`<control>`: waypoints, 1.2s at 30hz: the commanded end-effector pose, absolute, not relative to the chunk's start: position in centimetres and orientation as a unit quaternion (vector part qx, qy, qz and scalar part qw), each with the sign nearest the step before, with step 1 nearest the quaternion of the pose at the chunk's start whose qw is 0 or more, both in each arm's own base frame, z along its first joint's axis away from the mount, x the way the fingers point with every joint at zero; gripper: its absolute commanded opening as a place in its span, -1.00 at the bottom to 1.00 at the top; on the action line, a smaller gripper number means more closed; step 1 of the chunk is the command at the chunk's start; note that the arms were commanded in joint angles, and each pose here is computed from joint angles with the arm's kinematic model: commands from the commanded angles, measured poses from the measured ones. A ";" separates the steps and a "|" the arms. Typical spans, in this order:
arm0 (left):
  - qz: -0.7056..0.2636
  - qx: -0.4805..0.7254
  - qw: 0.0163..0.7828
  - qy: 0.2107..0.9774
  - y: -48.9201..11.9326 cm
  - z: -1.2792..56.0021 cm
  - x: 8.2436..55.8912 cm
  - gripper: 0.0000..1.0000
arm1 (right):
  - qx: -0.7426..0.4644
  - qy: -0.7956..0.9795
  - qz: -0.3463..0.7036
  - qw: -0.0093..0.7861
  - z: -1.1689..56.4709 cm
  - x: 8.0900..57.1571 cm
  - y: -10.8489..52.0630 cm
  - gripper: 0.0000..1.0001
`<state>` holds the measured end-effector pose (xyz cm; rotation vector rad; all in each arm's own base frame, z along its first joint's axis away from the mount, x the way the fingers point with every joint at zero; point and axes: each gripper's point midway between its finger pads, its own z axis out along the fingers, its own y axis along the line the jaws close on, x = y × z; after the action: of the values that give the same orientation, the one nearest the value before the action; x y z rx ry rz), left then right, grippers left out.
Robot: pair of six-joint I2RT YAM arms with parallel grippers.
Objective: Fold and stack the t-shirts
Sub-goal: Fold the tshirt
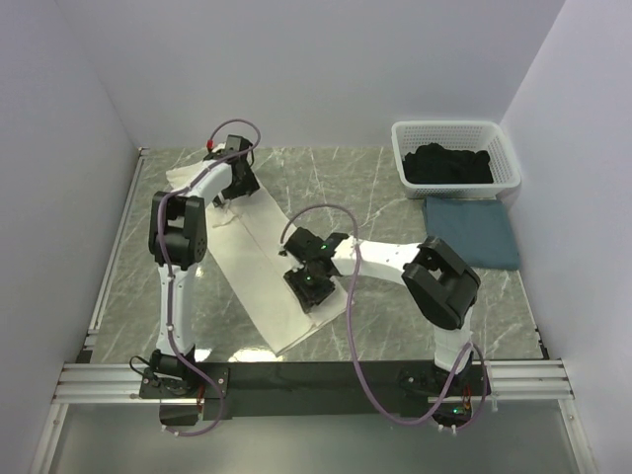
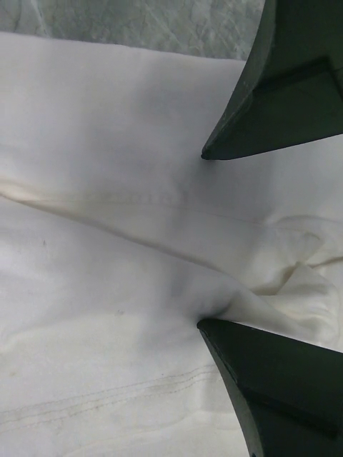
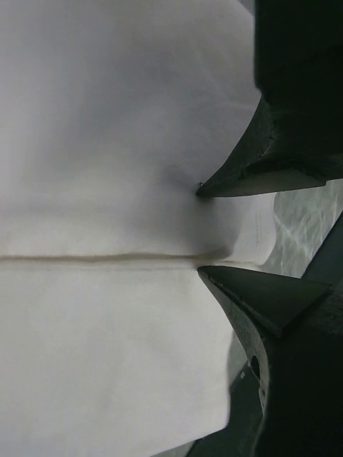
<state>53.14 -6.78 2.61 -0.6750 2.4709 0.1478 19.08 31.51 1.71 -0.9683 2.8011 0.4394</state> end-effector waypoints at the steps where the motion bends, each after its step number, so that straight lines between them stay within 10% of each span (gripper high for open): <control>1: 0.035 -0.208 0.254 0.944 -9.6 -0.7 53.0 0.97 | -0.363 0.917 0.164 -0.019 -1.2 14.1 32.0 0.01; 20: -0.088 -0.194 0.395 0.894 -15.0 14.0 56.5 0.99 | -0.330 0.919 0.170 0.131 6.9 18.5 33.9 0.09; 26: -0.104 -0.232 0.481 0.839 -11.9 24.8 50.9 0.99 | -0.228 0.929 0.197 0.216 11.0 22.6 29.9 0.11; 36: -0.062 -0.268 0.357 0.893 -9.4 17.4 33.3 0.98 | -0.172 0.948 0.184 0.196 8.3 20.8 25.9 0.07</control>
<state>39.61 -9.28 24.66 -0.6383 2.0690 -0.2666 21.66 26.59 9.27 -0.5294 2.6289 0.5221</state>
